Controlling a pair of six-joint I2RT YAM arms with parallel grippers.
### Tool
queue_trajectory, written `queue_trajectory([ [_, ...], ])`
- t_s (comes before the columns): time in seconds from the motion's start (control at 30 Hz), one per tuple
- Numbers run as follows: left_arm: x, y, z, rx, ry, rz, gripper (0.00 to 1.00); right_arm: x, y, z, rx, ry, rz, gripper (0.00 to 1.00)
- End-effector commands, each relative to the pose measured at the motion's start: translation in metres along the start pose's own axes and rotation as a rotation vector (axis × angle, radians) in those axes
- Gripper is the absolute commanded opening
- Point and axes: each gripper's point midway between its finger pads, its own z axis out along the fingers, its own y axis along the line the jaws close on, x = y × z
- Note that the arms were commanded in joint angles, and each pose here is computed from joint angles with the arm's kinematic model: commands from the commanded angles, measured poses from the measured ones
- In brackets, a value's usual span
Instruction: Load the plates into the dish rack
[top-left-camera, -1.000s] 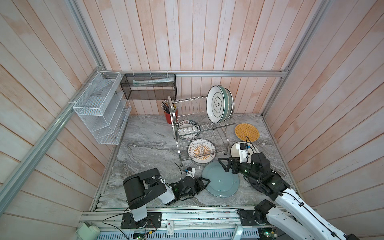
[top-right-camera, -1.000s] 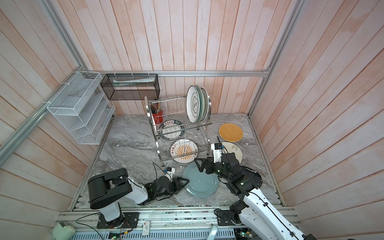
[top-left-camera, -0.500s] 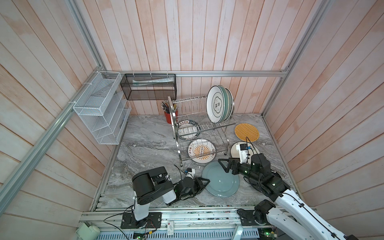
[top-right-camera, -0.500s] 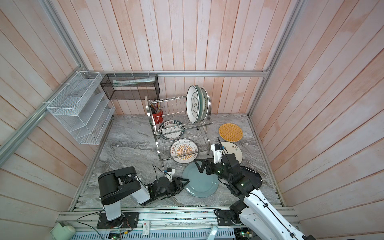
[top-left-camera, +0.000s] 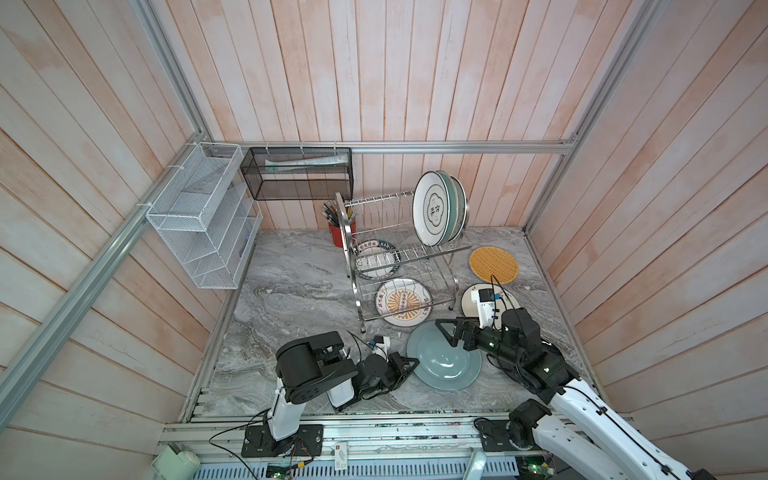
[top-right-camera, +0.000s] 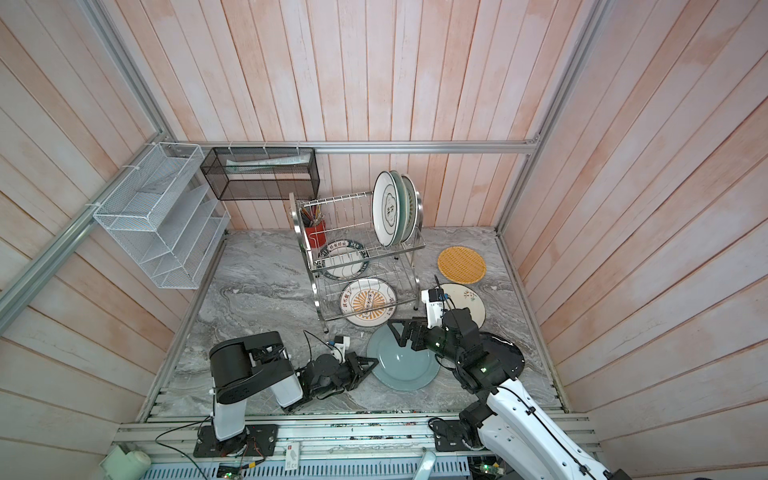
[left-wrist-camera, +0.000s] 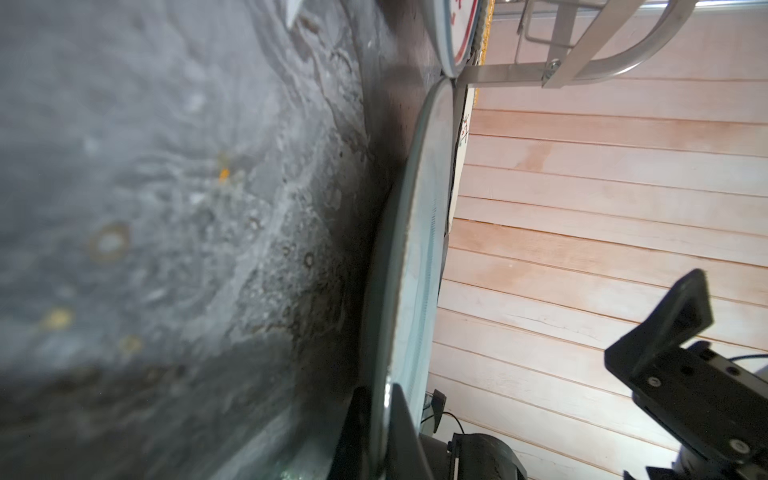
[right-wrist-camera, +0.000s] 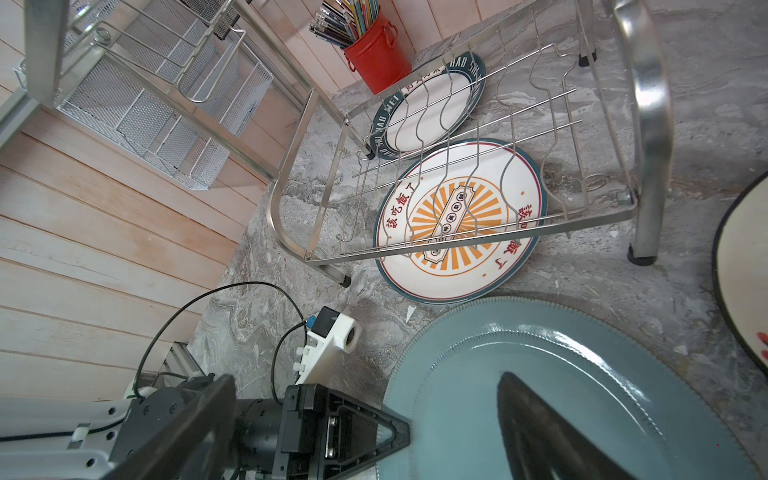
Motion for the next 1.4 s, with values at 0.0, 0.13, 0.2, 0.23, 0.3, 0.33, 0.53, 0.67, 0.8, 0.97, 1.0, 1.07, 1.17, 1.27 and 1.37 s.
queue_trajectory([
  [0.0, -0.006, 0.073, -0.019, -0.245, -0.028, -0.029, 0.0, -0.003, 0.002, -0.002, -0.014, -0.015, 0.003, 0.98],
  [0.13, -0.004, 0.069, -0.025, -0.231, -0.021, -0.012, 0.0, -0.005, 0.003, -0.002, -0.012, -0.018, 0.0, 0.98],
  [0.2, -0.004, 0.066, -0.031, -0.225, -0.024, -0.003, 0.0, -0.005, 0.003, -0.002, -0.009, -0.019, -0.001, 0.98],
  [0.23, -0.003, 0.065, -0.035, -0.22, -0.024, 0.004, 0.0, -0.006, 0.002, -0.002, -0.007, -0.02, -0.002, 0.98],
  [0.3, -0.002, 0.061, -0.041, -0.214, -0.022, 0.018, 0.0, -0.006, 0.002, -0.002, -0.001, -0.021, -0.005, 0.98],
  [0.33, -0.001, 0.06, -0.044, -0.212, -0.022, 0.024, 0.0, -0.007, 0.002, -0.002, 0.002, -0.023, -0.005, 0.98],
  [0.53, 0.005, 0.053, -0.061, -0.203, -0.012, 0.048, 0.0, -0.012, 0.001, 0.001, 0.013, -0.027, -0.01, 0.98],
  [0.67, 0.008, 0.046, -0.074, -0.187, -0.003, 0.064, 0.0, -0.017, 0.0, 0.001, 0.035, -0.033, -0.022, 0.98],
  [0.8, 0.013, 0.032, -0.084, -0.179, 0.007, 0.107, 0.0, -0.022, 0.0, 0.002, 0.039, -0.042, -0.022, 0.98],
  [0.97, 0.015, 0.001, -0.1, -0.152, -0.004, 0.186, 0.0, -0.035, 0.003, 0.0, 0.027, -0.071, -0.016, 0.98],
  [1.0, 0.014, -0.005, -0.105, -0.143, -0.012, 0.194, 0.0, -0.037, 0.003, 0.0, 0.021, -0.072, -0.015, 0.98],
  [1.07, 0.011, -0.018, -0.115, -0.113, -0.033, 0.201, 0.0, -0.044, 0.004, -0.001, 0.01, -0.086, -0.006, 0.98],
  [1.17, 0.009, -0.035, -0.128, -0.062, -0.052, 0.209, 0.0, -0.054, 0.002, -0.003, -0.001, -0.1, 0.011, 0.98],
  [1.27, 0.007, -0.054, -0.135, -0.021, -0.064, 0.223, 0.0, -0.062, 0.0, -0.005, -0.011, -0.113, 0.021, 0.98],
  [1.37, 0.007, -0.075, -0.138, 0.044, -0.075, 0.227, 0.0, -0.066, 0.001, -0.007, -0.025, -0.112, 0.022, 0.98],
])
